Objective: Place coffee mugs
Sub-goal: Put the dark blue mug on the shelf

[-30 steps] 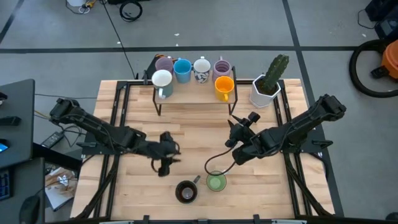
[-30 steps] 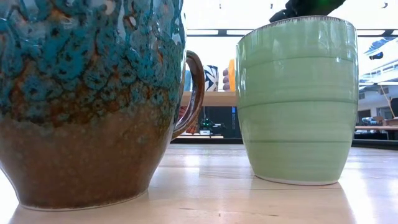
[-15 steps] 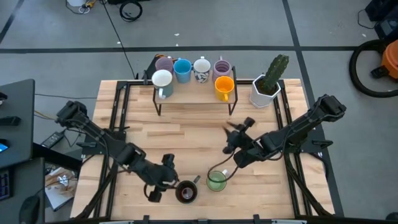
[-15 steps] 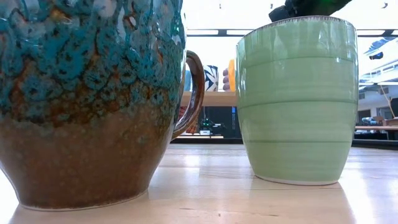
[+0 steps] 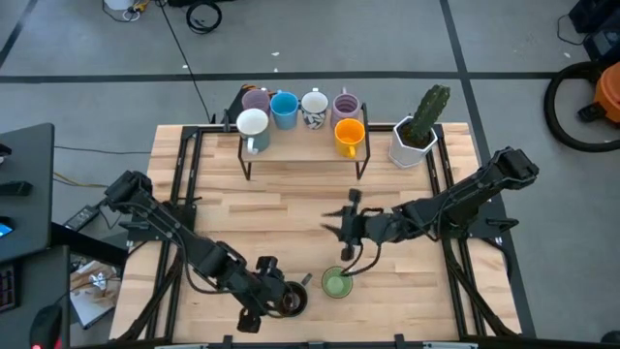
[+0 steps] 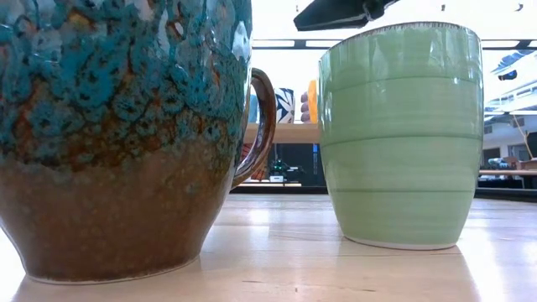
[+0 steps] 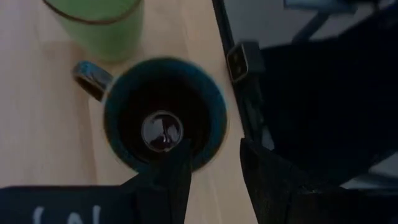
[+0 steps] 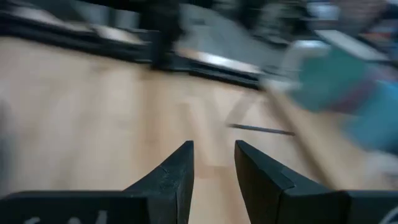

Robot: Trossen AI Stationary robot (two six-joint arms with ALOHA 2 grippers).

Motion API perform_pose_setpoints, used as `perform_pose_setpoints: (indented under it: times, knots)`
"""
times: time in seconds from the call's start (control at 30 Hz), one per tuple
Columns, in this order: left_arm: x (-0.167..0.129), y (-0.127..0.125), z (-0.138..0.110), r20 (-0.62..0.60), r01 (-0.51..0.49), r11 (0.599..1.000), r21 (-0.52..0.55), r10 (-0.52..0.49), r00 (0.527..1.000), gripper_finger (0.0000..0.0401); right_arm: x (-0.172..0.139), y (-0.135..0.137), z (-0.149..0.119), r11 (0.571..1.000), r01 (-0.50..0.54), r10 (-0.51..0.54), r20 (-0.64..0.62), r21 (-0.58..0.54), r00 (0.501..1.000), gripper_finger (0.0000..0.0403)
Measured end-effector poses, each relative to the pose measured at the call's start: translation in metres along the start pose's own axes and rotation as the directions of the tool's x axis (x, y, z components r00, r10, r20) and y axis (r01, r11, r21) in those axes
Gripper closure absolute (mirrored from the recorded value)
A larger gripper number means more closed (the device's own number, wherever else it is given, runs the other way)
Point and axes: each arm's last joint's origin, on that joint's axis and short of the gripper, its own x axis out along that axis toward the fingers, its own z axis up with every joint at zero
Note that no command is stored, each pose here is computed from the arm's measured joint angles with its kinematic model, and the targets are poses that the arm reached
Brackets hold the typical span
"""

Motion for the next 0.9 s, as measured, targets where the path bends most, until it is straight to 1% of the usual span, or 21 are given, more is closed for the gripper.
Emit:
perform_pose_setpoints:
  times: [0.07,0.17,0.23,0.3,0.37,0.4,0.5,0.63,0.77,0.9]
  knots:
    - [0.004,-0.004,-0.004,-0.017,0.001,0.999,0.043,0.000,1.000,0.0259,0.004,-0.002,-0.003,0.994,-0.110,0.110,0.033,0.004,0.993,0.0281]
    - [0.007,-0.009,-0.006,-0.023,0.005,0.996,0.084,-0.003,1.000,0.0259,0.010,-0.008,-0.003,0.975,-0.222,0.220,0.105,0.003,0.970,0.0281]
    - [0.006,-0.011,-0.007,-0.015,-0.001,0.994,0.109,0.002,1.000,0.0259,0.013,-0.011,-0.004,0.949,-0.316,0.315,0.144,-0.015,0.938,0.0281]
    - [0.006,-0.011,-0.006,0.004,-0.023,0.992,0.122,0.023,1.000,0.0259,0.016,-0.014,-0.007,0.910,-0.413,0.412,0.171,-0.030,0.895,0.0281]
    - [0.006,-0.010,-0.005,0.024,-0.045,0.990,0.137,0.042,0.999,0.0259,0.019,-0.020,-0.010,0.882,-0.470,0.467,0.185,-0.029,0.864,0.0281]
    - [0.006,-0.010,-0.005,0.028,-0.051,0.989,0.138,0.047,0.999,0.0259,0.020,-0.024,-0.012,0.875,-0.483,0.479,0.188,-0.023,0.858,0.0281]
    - [0.014,-0.011,-0.008,0.034,-0.059,0.988,0.142,0.055,0.998,0.0259,0.018,-0.037,-0.013,0.880,-0.474,0.461,0.196,0.022,0.865,0.0281]
    - [0.022,-0.011,-0.010,0.022,-0.072,0.982,0.176,0.069,0.997,0.0259,0.001,-0.052,-0.012,0.894,-0.445,0.424,0.230,0.046,0.876,0.0281]
    - [0.027,-0.011,-0.009,0.036,-0.074,0.982,0.176,0.069,0.997,0.0259,-0.019,-0.061,-0.020,0.922,-0.383,0.352,0.278,0.062,0.894,0.0282]
    - [0.035,-0.013,-0.006,0.069,-0.063,0.984,0.166,0.052,0.996,0.0259,-0.032,-0.069,-0.033,0.948,-0.301,0.258,0.305,0.104,0.917,0.0282]
